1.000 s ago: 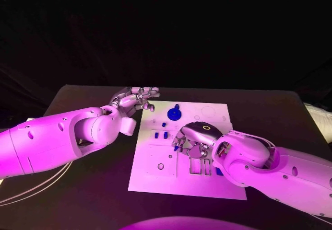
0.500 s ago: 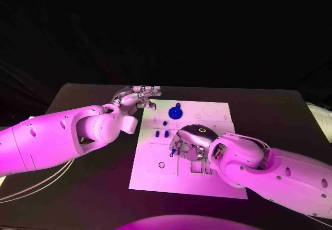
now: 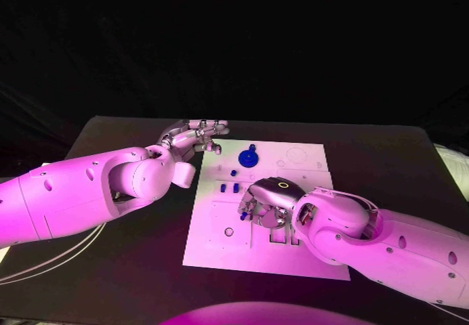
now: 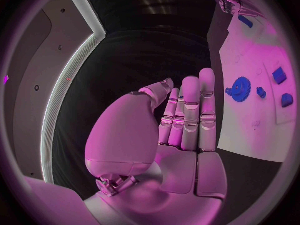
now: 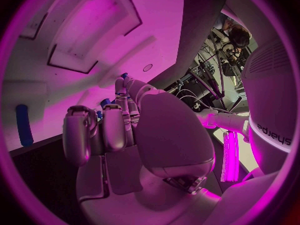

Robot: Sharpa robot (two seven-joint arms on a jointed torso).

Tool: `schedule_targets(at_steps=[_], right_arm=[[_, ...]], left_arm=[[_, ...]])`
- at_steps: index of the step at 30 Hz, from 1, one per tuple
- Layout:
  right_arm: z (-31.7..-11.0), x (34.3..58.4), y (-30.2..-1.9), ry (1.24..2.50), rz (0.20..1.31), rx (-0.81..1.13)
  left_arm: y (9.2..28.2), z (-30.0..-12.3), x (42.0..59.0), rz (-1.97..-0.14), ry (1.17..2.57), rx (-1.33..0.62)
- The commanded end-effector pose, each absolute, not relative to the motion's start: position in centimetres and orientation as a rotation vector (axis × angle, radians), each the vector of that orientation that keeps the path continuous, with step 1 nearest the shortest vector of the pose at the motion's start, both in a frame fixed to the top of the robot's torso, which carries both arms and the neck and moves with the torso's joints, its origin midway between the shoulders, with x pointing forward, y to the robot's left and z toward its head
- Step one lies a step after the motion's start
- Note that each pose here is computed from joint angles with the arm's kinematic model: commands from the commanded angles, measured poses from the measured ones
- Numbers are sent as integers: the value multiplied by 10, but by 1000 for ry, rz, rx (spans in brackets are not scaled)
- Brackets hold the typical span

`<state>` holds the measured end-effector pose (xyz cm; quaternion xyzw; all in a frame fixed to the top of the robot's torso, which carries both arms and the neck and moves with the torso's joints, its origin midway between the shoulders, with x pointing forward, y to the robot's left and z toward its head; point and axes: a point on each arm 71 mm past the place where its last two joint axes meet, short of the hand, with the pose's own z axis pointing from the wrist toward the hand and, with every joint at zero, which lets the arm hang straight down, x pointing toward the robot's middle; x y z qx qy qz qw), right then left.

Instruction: Assemble the parts on the task board

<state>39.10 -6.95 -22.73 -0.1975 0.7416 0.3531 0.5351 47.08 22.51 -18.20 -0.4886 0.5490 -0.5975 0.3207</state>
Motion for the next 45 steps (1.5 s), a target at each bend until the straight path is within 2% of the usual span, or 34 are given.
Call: schedule_targets(at_steps=[1,28,39,45], right_arm=[[-231,391,-70,1790,815,-506],[-240,391,-61,1826,782,-542],[-237,395,-70,1777,782,-459],[-226,390,-85,1731,803,-410]], left_arm=[[223,-181,470,-1588,1445,-1283],[223,-182,470,-1587,1450,-1285],[224,-182,470,-1586,1453,-1286],[226,-182,470,-1582,1453,-1288]])
